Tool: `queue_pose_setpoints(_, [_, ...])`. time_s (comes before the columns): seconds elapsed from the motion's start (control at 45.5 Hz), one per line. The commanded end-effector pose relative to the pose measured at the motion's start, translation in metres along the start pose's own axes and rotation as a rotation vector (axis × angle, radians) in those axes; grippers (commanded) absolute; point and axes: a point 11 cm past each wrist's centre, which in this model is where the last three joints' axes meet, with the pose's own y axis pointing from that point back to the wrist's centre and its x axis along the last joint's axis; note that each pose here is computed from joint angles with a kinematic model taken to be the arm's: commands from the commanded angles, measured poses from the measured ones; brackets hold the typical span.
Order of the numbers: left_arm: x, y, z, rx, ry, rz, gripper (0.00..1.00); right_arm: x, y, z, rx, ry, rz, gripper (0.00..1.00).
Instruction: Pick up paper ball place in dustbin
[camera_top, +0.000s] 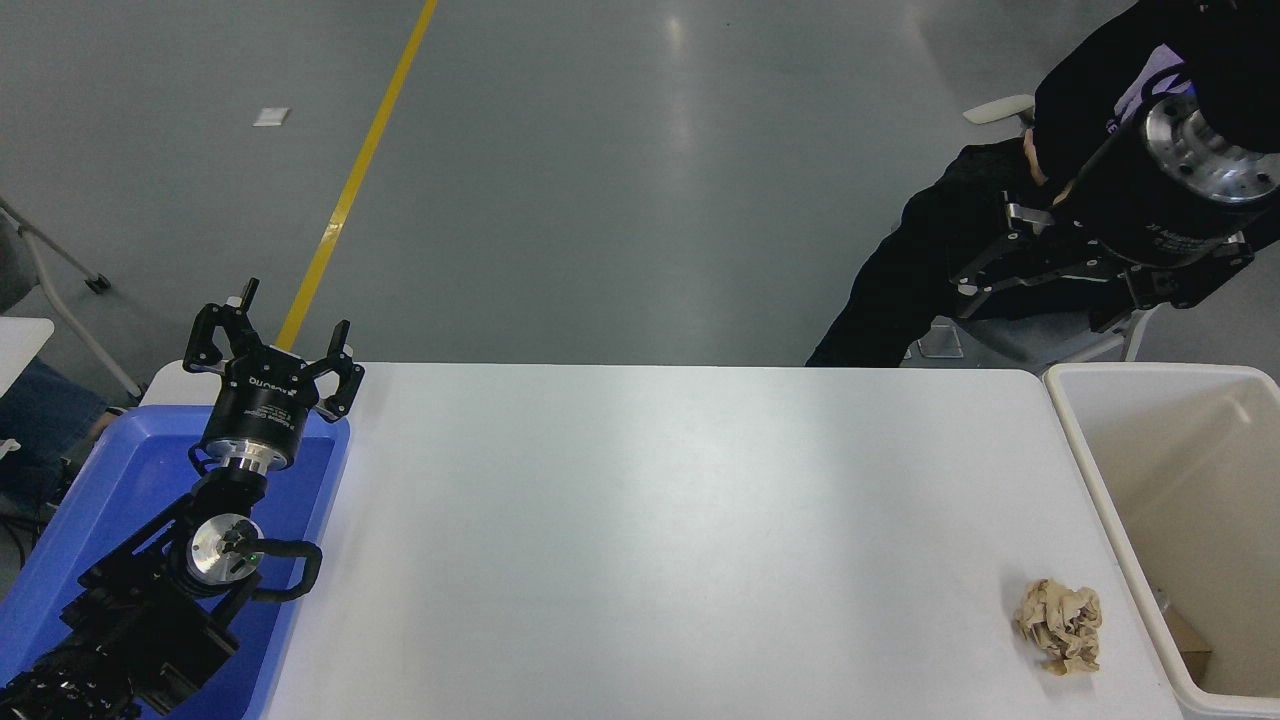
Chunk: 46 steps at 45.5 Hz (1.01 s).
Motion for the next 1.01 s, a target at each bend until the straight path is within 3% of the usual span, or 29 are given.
queue_pose_setpoints(0.0, [-0.0007,0.0001,-0.0012,0.009,-0.009,-0.006,0.98,-0.0001,-0.0004,0.0004,0.0,-0.001,-0.001,1.0])
queue_pose_setpoints(0.989, [0.0001,0.0002,-0.0002,0.002,-0.004,-0.001,0.98,-0.0013,-0.0035,-0.0018,-0.001,0.005,-0.01,1.0])
